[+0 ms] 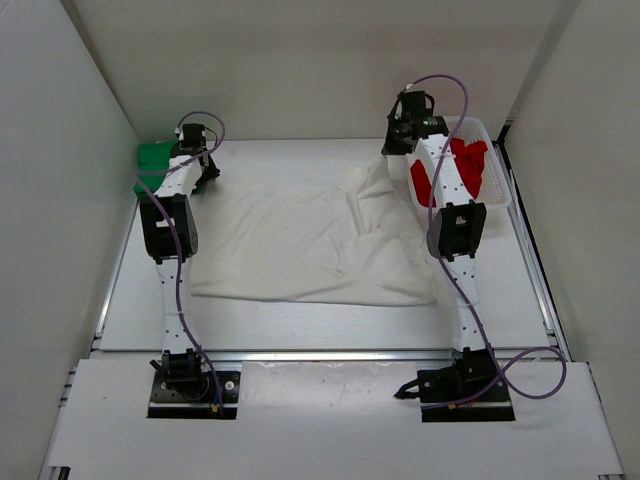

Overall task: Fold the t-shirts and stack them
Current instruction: Grap the side of the flattened tshirt furthest away from the robot with both arms

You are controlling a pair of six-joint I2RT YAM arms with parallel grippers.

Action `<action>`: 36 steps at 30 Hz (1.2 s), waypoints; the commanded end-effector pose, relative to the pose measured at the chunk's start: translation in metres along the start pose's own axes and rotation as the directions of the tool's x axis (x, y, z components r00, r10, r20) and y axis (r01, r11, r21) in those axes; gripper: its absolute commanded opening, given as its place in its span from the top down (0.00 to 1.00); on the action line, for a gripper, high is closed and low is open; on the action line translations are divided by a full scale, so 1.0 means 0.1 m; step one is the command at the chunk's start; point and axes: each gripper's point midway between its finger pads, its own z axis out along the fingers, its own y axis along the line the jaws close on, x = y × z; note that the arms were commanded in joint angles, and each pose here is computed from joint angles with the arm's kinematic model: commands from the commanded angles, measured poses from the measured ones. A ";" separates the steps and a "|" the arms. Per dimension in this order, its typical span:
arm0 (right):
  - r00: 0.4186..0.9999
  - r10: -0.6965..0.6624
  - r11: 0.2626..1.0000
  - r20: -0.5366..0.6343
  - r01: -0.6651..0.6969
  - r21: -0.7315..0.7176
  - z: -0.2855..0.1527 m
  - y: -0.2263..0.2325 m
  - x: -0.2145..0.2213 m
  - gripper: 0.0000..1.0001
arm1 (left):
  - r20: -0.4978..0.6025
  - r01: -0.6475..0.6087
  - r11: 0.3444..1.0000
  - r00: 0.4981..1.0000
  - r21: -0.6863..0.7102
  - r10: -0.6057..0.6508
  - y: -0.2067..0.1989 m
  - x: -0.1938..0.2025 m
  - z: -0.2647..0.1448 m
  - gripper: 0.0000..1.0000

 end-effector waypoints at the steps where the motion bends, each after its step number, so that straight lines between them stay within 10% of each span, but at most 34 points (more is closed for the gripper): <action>1: 0.989 -0.012 0.997 0.145 0.023 -0.074 -0.54 0.28 -0.54 1.00 | -0.012 -0.005 1.000 1.000 0.027 0.005 -0.02 0.01 0.06 0.60; 13: 0.997 -0.009 0.996 0.082 0.016 -0.083 -0.72 0.22 -0.43 1.00 | 0.045 0.024 0.997 0.999 0.068 -0.028 -0.15 -0.22 -0.28 1.00; 25: 0.997 -0.063 0.994 0.038 0.066 -0.088 -1.48 0.25 -0.27 1.00 | 0.109 0.123 0.955 0.981 0.271 -0.158 -0.30 -0.21 -1.30 1.00; 30: 0.992 -0.041 0.999 -0.119 0.039 -0.016 -1.35 -0.02 0.55 1.00 | 0.080 0.171 0.935 0.975 0.312 -0.205 -0.12 0.05 -1.51 1.00; 36: 0.998 0.048 0.997 -0.027 -0.050 -0.055 -1.71 -0.13 0.82 1.00 | 0.045 0.200 0.931 0.974 0.307 -0.224 0.16 0.25 -1.57 1.00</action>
